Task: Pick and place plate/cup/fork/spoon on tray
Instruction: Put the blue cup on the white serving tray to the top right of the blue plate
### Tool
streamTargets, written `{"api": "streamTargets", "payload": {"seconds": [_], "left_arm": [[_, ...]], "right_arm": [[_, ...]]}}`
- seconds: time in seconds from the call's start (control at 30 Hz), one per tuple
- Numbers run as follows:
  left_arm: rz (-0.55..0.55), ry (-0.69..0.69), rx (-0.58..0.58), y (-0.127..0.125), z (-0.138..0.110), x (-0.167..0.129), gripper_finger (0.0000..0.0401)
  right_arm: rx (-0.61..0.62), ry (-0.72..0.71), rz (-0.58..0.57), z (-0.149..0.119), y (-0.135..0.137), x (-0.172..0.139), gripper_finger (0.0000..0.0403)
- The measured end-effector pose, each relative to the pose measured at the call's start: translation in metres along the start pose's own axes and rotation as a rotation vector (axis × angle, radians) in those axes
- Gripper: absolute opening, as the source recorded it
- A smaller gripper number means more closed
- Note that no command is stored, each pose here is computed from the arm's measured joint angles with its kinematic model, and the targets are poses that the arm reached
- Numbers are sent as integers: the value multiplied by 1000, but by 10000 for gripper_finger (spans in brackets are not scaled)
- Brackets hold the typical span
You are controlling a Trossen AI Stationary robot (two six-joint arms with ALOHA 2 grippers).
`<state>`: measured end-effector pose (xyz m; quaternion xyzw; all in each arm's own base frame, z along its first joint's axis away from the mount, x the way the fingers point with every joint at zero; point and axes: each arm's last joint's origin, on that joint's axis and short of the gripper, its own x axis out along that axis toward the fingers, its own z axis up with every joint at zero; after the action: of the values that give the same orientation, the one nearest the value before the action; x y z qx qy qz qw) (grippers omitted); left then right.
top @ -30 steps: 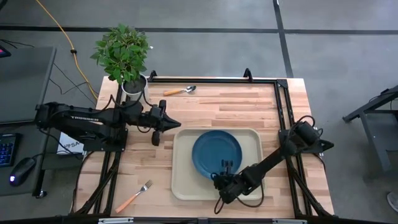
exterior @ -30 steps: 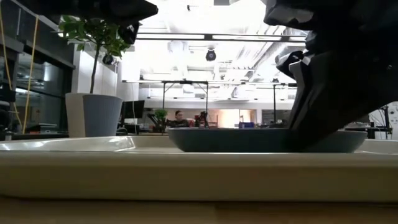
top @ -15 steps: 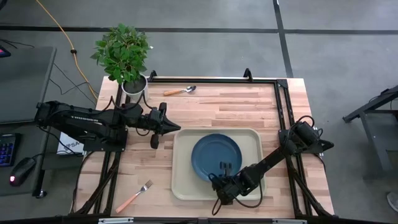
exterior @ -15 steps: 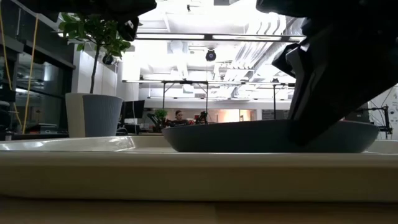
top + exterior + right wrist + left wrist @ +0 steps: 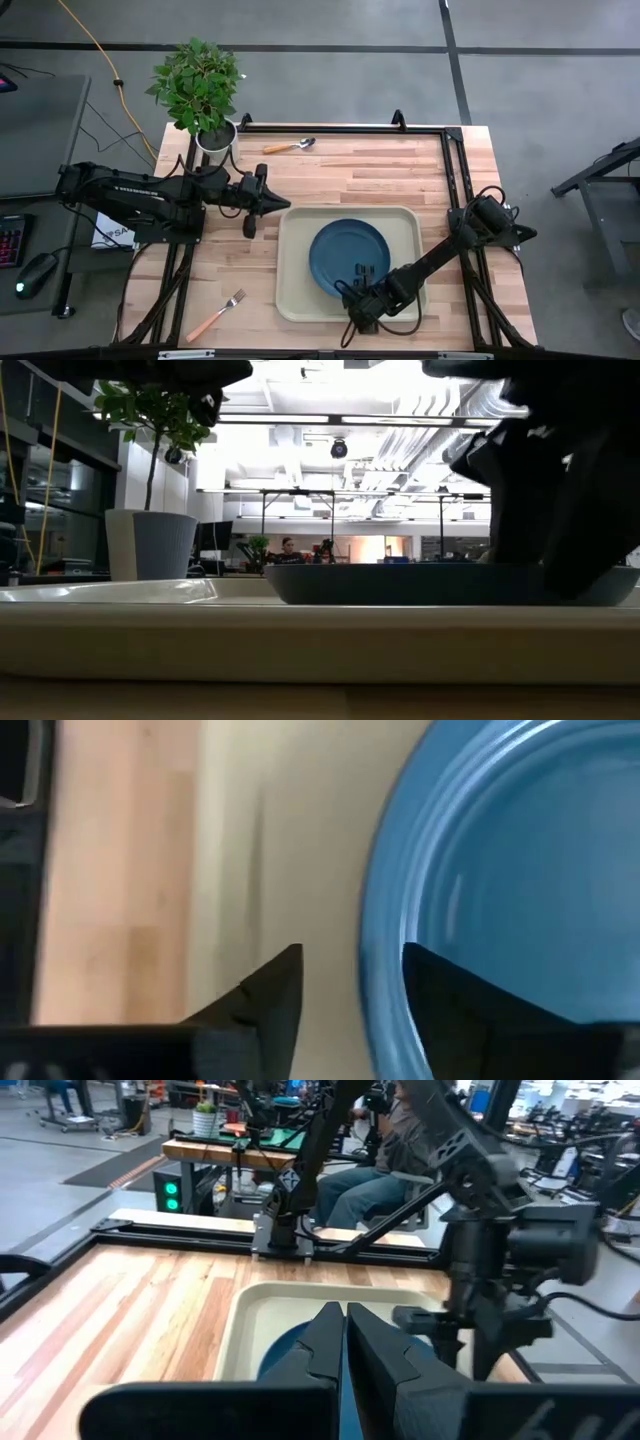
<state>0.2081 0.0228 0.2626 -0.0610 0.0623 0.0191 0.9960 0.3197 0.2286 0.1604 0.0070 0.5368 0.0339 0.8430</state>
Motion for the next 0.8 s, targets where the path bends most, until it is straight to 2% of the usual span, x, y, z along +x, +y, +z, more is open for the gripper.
{"api": "streamTargets", "payload": {"seconds": [0.17,0.27,0.37,0.47,0.53,0.67,0.8], "left_arm": [[5,1,-1,0,0,0,0],[7,19,-7,0,-2,0,0],[0,86,-32,0,-8,-1,0],[-4,110,-22,-1,-10,-3,0],[1,104,-20,-1,-9,-5,0],[3,72,-16,-2,-4,-8,0],[21,68,3,-1,-3,-9,0]], "right_arm": [[-39,90,-21,6,5,-19,192],[-77,131,-89,3,9,-34,194],[-70,127,-211,-6,9,-56,190],[-23,109,-360,-28,3,-78,182],[49,52,-420,-47,-3,-91,174],[221,-142,-422,-90,-19,-105,159],[375,-472,-379,-121,-44,-99,150]]}}
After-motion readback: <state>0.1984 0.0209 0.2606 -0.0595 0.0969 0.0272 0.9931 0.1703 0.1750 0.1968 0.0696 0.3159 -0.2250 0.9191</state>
